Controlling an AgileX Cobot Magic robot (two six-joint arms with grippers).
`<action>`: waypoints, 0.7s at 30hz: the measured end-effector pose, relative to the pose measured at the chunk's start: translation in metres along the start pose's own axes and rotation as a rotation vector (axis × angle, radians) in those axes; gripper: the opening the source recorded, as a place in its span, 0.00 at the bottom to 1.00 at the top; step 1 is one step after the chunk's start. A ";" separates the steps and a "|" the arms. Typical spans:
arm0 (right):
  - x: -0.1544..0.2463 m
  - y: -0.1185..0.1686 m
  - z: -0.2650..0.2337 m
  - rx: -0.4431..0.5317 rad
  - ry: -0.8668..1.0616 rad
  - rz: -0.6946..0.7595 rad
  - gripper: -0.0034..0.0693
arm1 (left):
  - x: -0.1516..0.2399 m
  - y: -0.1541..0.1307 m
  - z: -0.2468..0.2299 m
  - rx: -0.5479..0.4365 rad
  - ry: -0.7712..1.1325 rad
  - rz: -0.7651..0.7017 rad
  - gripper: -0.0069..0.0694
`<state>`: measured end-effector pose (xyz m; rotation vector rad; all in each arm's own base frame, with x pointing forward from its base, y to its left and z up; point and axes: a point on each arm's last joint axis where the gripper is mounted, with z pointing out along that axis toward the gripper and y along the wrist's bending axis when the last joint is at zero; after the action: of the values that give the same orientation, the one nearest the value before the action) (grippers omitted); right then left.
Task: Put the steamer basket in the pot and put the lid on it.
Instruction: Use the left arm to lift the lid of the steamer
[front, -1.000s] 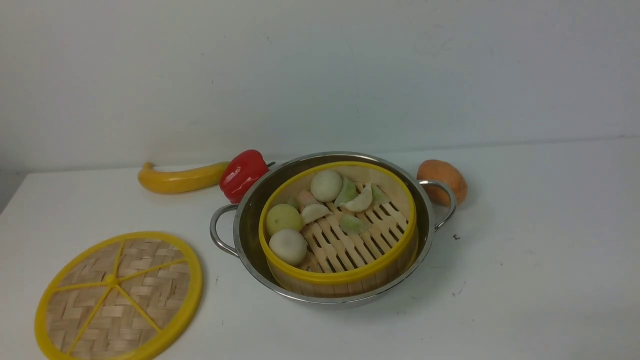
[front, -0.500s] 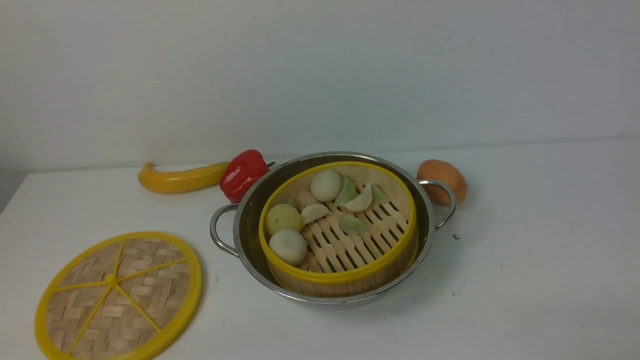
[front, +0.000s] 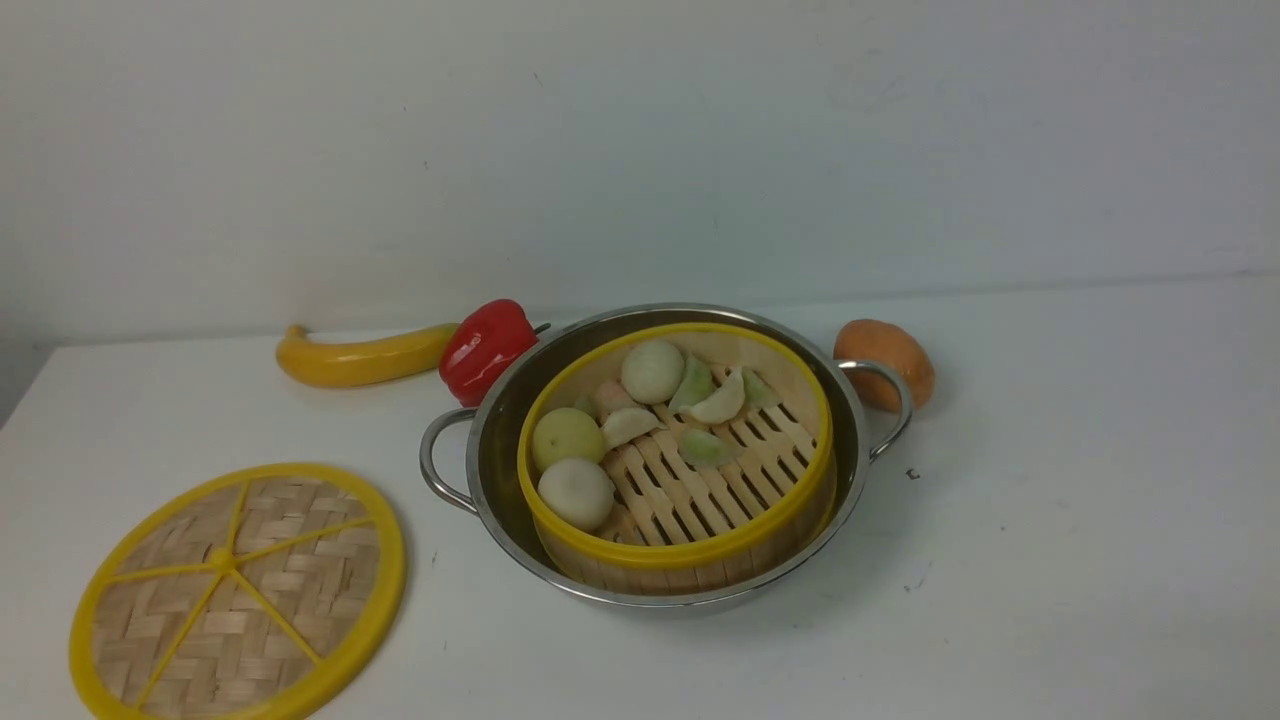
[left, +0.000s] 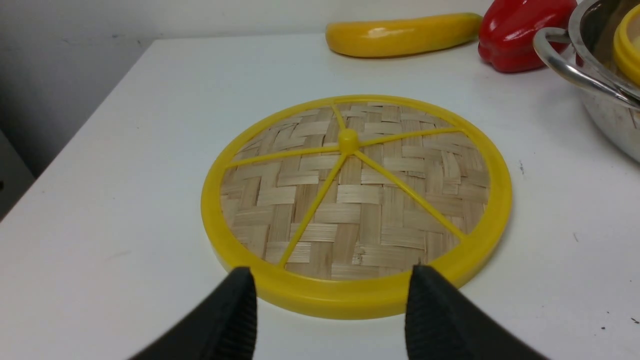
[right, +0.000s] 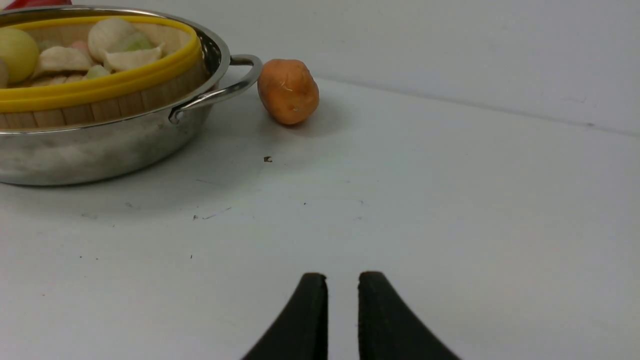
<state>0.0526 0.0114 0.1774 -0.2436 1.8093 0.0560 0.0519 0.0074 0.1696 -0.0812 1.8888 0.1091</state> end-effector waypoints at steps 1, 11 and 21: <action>0.000 0.000 0.000 0.000 0.000 0.000 0.17 | 0.000 0.000 0.000 0.000 0.000 0.000 0.59; 0.000 0.000 0.000 0.000 0.000 0.000 0.18 | 0.000 0.000 0.000 0.000 0.000 0.000 0.59; 0.000 0.000 0.000 0.000 0.000 0.000 0.19 | 0.000 0.000 0.000 0.000 0.000 0.000 0.59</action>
<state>0.0526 0.0114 0.1774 -0.2436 1.8093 0.0560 0.0519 0.0074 0.1696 -0.0812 1.8888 0.1091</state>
